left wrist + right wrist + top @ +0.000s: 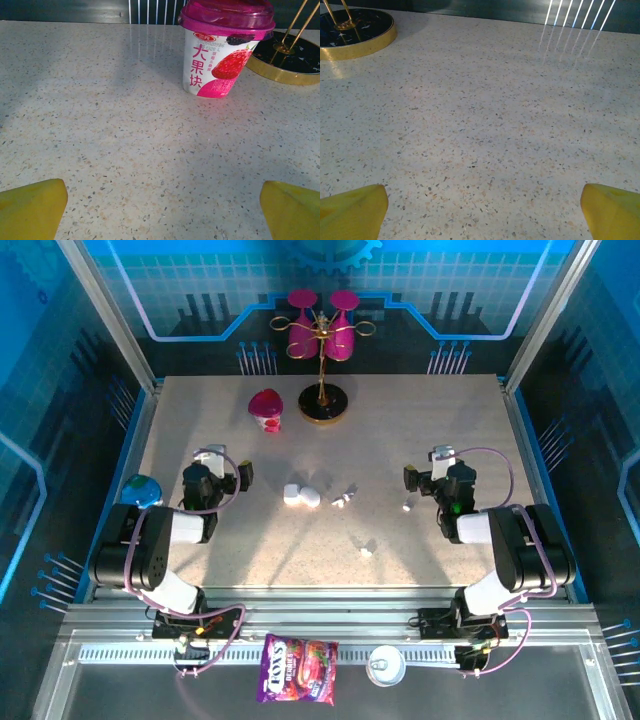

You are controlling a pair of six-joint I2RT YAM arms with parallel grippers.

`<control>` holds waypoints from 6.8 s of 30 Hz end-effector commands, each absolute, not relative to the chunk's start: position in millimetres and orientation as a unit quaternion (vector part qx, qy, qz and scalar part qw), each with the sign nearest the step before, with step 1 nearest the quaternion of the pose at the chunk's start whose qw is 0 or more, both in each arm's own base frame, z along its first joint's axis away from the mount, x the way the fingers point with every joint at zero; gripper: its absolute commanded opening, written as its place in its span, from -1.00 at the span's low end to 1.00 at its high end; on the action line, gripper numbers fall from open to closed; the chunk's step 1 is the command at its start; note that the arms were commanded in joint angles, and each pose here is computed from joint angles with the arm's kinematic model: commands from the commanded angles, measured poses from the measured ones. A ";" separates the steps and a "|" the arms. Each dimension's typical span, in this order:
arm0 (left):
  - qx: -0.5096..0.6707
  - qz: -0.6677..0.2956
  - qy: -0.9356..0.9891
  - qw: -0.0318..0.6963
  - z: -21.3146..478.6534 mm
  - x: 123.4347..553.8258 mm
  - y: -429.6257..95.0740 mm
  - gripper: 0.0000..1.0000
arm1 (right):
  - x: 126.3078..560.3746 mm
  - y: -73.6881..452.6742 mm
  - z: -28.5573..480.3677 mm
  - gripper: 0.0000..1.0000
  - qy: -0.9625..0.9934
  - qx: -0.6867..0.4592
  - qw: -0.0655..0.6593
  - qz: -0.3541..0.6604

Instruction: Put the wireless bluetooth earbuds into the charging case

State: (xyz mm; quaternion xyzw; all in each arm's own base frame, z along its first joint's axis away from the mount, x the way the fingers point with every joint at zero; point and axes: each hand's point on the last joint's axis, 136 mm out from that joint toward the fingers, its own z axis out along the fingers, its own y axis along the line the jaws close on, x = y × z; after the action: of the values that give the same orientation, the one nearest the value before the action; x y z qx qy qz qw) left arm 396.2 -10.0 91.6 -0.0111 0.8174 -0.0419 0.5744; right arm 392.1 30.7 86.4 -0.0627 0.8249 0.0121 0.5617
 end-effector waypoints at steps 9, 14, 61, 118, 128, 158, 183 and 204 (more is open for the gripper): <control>-0.018 -0.051 0.814 0.578 95.1 398.7 -9.1 0.99 | 399.3 32.6 98.3 0.99 0.812 -0.071 0.579 0.011; -0.018 -0.051 0.814 0.578 95.4 398.7 -9.2 0.99 | 399.4 33.5 98.3 0.99 0.812 -0.074 0.579 0.014; 0.114 -0.236 0.833 0.487 188.3 326.4 -159.8 0.99 | 304.0 325.6 136.9 0.99 0.767 -0.382 0.489 0.165; 0.128 -0.203 0.845 0.477 179.2 319.8 -150.8 0.99 | 336.7 339.5 45.4 0.28 0.944 -0.309 0.113 -0.002; 0.129 -0.201 0.846 0.477 179.0 318.9 -150.2 0.99 | 339.6 350.5 34.2 0.22 0.944 -0.314 0.101 0.008; 0.172 -0.197 0.752 0.605 216.3 318.6 -188.0 0.99 | 368.1 312.5 107.8 -0.21 0.954 -0.181 0.190 0.146; 0.031 -0.418 0.711 0.565 203.9 358.1 -324.8 0.59 | 368.9 247.0 215.6 -0.24 0.858 0.039 0.259 0.441; 0.049 -0.442 0.701 0.557 209.4 352.6 -334.3 -0.50 | 357.7 247.0 217.6 -0.27 0.852 0.033 0.253 0.457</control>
State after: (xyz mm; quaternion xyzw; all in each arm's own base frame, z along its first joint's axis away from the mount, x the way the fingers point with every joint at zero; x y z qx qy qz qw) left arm 359.2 -324.4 187.4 0.0301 0.7282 -0.4106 0.5479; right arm 362.4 246.1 208.6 0.0424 0.8598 0.4434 0.2497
